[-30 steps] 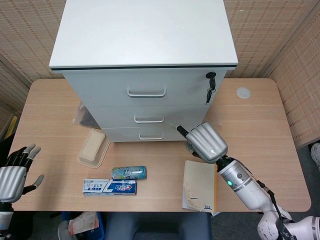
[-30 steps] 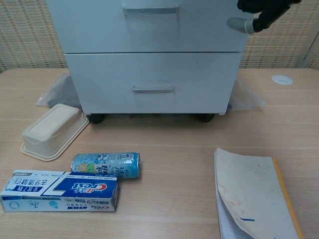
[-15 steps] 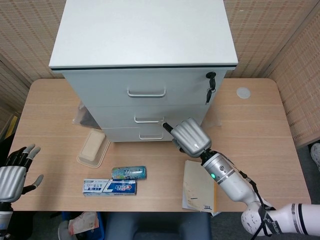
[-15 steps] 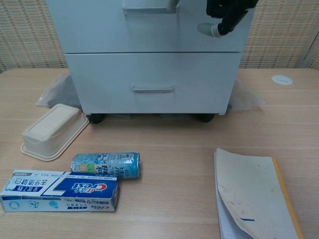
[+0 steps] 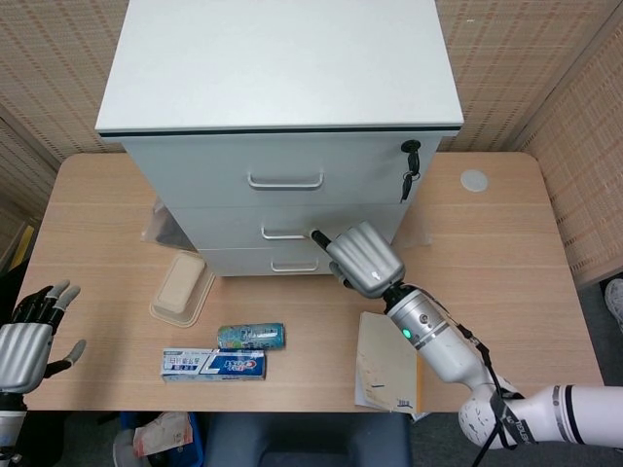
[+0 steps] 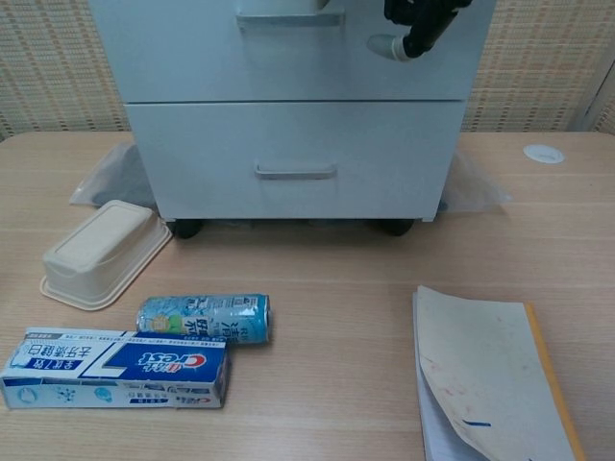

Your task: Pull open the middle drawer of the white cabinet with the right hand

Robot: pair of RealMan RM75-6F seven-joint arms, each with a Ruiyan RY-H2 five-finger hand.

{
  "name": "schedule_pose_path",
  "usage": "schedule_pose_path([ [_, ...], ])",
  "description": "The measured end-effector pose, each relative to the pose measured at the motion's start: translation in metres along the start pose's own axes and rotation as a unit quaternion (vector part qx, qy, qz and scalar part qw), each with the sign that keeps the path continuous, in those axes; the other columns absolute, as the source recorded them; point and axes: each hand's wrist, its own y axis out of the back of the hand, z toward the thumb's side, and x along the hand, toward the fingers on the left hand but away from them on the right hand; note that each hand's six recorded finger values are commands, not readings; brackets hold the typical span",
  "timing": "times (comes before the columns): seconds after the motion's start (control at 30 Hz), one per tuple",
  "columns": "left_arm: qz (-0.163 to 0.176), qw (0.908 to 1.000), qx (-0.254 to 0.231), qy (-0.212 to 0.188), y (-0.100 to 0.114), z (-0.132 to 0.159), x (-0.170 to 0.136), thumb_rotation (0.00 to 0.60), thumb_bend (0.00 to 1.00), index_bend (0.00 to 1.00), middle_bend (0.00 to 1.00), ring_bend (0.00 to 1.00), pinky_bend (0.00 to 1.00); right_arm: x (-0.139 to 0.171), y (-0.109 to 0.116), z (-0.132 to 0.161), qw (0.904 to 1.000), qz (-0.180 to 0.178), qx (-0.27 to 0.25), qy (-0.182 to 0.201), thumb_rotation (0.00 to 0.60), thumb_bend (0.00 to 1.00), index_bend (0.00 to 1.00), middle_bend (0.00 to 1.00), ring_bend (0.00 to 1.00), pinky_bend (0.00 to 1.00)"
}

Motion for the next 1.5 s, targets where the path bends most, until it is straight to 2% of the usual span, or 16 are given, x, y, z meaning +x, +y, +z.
schedule_pose_path([
  [0.33, -0.001, 1.0, -0.001, 0.004, -0.001, -0.002, -0.002, 0.6, 0.26, 0.12, 0.11, 0.1, 0.14, -0.002, -0.007, 0.005, 0.9999, 0.013, 0.004, 0.004, 0.6, 0.41, 0.2, 0.93, 0.95, 0.85],
  [1.5, -0.005, 1.0, 0.001, 0.002, -0.002, 0.0, 0.001, 0.6, 0.26, 0.12, 0.11, 0.1, 0.14, 0.039, -0.003, 0.016, 0.999, 0.004, 0.04, 0.018, 0.6, 0.41, 0.2, 0.93, 0.95, 0.85],
])
